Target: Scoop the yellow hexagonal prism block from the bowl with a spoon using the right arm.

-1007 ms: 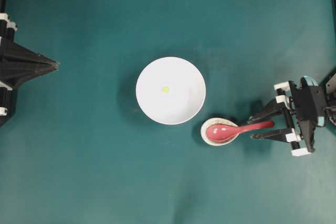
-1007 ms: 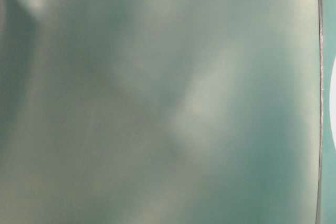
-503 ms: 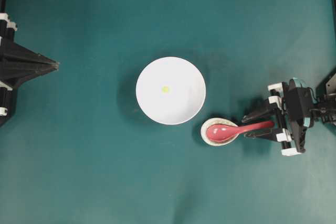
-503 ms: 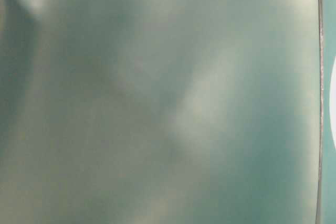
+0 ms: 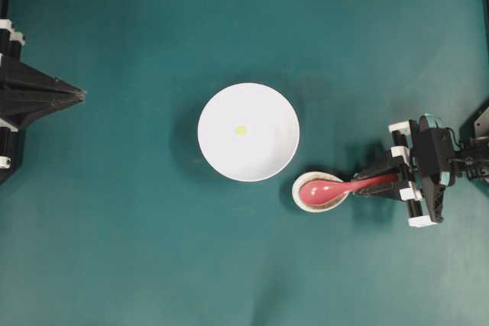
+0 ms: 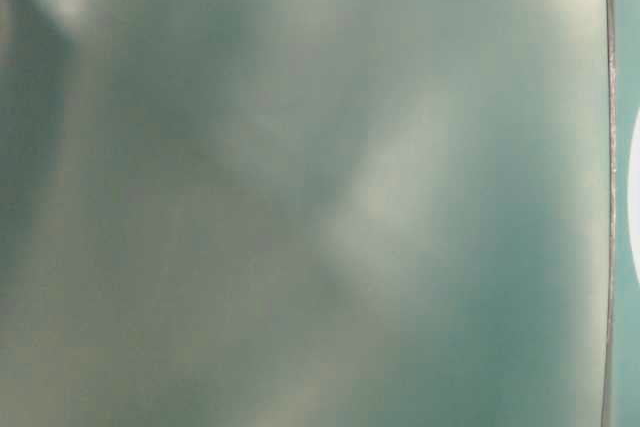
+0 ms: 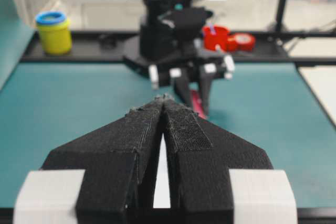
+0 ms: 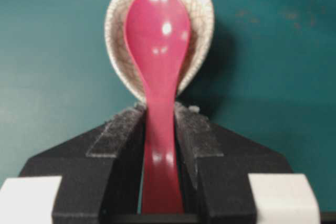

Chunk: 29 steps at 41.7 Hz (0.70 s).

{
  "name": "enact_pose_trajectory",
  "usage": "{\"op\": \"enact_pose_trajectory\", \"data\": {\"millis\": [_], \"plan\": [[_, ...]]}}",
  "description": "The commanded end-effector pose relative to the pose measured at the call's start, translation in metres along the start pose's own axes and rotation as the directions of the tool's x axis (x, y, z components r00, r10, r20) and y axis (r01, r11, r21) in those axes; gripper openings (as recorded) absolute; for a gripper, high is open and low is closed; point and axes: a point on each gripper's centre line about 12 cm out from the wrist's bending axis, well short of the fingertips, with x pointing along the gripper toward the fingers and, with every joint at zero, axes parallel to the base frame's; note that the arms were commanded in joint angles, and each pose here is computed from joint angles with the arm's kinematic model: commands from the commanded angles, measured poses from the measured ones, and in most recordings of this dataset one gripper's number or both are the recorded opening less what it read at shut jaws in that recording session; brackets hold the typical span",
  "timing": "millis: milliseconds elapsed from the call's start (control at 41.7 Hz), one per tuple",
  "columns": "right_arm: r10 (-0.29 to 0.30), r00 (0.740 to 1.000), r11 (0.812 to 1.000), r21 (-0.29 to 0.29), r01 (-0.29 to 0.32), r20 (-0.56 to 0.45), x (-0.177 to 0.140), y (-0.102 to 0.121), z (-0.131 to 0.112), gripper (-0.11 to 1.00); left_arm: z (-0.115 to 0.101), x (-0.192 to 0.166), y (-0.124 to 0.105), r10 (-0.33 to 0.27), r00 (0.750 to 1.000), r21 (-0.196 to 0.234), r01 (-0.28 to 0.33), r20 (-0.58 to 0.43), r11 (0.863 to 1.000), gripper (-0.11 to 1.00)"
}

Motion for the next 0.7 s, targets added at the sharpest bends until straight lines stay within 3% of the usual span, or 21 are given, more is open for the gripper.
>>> {"op": "enact_pose_trajectory", "data": {"millis": [0, 336, 671], "plan": [[0.01, 0.999, 1.0, -0.001, -0.01, 0.034, 0.001, 0.002, 0.008, 0.23, 0.008, 0.003, 0.0, 0.0, 1.0, 0.002, 0.0, 0.017, 1.0, 0.0], [0.022, 0.999, 1.0, 0.012, -0.023, 0.038, -0.005, 0.007, 0.029, 0.23, 0.007, 0.003, 0.0, 0.001, 1.0, 0.003, -0.001, 0.011, 1.0, 0.0], [0.03, 1.0, 0.999, 0.034, -0.03, 0.006, -0.008, 0.013, 0.073, 0.22, 0.007, 0.003, 0.0, 0.0, 1.0, 0.002, 0.0, 0.011, 1.0, 0.0]]}}
